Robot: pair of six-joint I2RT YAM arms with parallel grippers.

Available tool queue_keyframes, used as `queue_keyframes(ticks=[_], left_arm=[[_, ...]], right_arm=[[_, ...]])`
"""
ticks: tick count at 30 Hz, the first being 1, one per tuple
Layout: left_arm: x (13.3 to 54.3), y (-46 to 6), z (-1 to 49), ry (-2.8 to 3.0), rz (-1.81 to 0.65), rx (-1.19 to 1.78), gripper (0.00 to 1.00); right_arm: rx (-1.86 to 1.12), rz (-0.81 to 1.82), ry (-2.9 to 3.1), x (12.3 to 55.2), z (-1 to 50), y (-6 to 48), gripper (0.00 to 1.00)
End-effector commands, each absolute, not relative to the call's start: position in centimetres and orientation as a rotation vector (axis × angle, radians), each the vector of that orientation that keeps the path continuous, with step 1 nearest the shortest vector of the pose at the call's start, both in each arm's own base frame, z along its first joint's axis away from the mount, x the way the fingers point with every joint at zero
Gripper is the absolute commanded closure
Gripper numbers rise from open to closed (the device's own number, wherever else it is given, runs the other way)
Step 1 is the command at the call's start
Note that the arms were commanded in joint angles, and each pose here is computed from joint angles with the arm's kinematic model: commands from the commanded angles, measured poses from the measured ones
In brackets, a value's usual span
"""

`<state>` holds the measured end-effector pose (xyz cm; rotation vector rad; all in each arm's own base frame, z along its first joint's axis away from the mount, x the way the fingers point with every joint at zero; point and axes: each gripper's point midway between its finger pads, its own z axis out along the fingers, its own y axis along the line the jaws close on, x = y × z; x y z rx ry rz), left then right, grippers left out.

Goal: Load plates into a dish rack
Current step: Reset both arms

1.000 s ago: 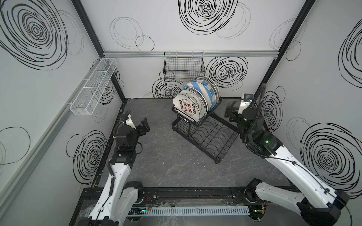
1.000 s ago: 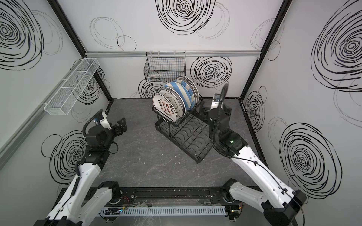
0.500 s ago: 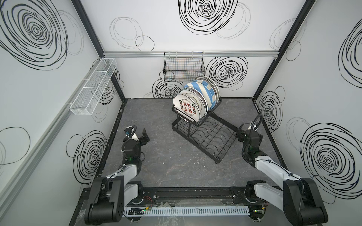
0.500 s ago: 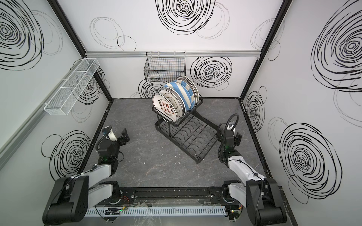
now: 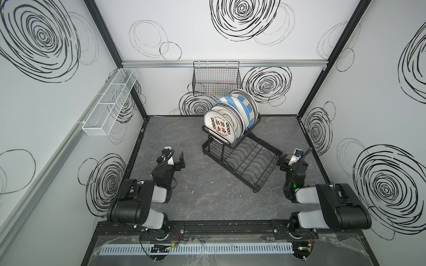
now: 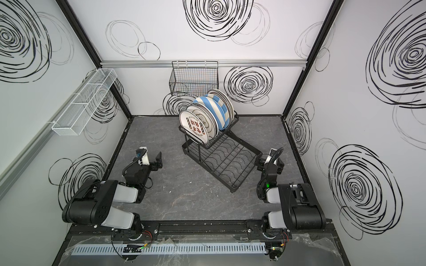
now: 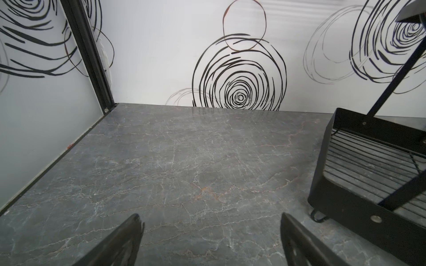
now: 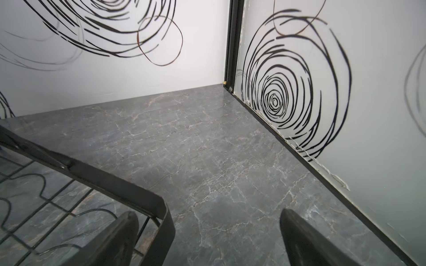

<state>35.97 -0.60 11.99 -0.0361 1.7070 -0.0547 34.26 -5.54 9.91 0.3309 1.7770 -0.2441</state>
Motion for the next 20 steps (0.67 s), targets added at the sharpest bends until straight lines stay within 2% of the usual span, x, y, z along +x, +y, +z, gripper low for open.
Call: queue_keyframes(ticks=[1, 20], left_arm=[[36.58, -0.54, 15.04, 1.588, -0.033, -0.015, 0.04], [36.57, -0.56, 15.17, 1.582, -0.035, -0.014, 0.04]], right_arm=[[0.332, -0.187, 1.696, 35.75, 12.29, -5.74, 0.00], [0.325, -0.191, 1.698, 35.87, 12.21, -5.65, 0.00]])
